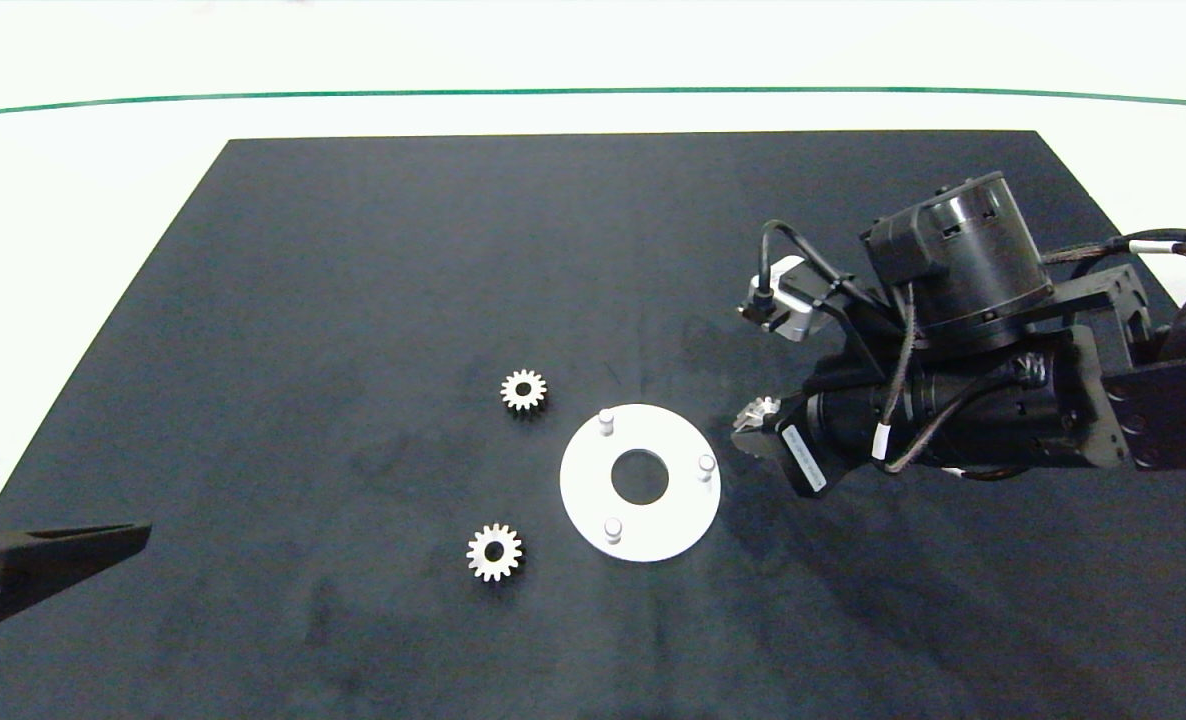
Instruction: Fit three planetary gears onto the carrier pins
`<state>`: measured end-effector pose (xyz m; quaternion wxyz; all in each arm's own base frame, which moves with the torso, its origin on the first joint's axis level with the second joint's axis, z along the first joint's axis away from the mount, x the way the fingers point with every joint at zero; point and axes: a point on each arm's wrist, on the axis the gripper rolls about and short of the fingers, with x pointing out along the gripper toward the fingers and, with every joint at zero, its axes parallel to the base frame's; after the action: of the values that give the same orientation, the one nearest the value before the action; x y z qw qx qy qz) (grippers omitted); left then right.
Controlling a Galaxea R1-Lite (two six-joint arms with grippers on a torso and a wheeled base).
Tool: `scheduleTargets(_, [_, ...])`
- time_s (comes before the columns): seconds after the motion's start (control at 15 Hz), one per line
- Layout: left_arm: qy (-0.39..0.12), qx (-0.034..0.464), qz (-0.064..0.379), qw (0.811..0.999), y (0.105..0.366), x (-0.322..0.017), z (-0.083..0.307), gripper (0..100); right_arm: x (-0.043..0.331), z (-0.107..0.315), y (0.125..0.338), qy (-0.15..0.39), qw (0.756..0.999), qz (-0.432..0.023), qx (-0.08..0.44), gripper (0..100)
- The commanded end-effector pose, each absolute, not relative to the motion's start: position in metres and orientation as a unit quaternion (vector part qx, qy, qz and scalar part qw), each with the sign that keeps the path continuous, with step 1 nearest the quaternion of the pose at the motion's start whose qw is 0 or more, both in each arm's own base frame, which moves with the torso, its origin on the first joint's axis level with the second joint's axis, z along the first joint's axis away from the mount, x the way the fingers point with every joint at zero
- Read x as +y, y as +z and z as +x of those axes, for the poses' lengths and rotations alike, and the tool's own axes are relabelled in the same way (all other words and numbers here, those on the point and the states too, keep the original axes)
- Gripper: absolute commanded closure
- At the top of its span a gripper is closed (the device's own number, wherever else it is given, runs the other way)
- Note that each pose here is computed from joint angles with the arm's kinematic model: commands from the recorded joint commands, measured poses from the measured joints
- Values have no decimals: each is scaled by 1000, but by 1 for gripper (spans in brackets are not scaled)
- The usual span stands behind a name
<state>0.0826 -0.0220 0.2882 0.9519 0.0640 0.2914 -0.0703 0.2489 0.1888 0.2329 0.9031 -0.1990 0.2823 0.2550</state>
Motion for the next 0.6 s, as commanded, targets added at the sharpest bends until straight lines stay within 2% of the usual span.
scheduleTargets(0.07, [-69, 294, 64, 951, 288, -22, 83, 0, 212, 249, 227, 274, 897, -193, 286, 100])
scheduleTargets(0.27, [-69, 294, 64, 951, 288, -22, 83, 0, 226, 253, 220, 283, 892, -199, 291, 100])
scheduleTargets(0.6, [-69, 293, 65, 951, 288, -22, 83, 0, 229, 254, 217, 281, 890, -204, 295, 100])
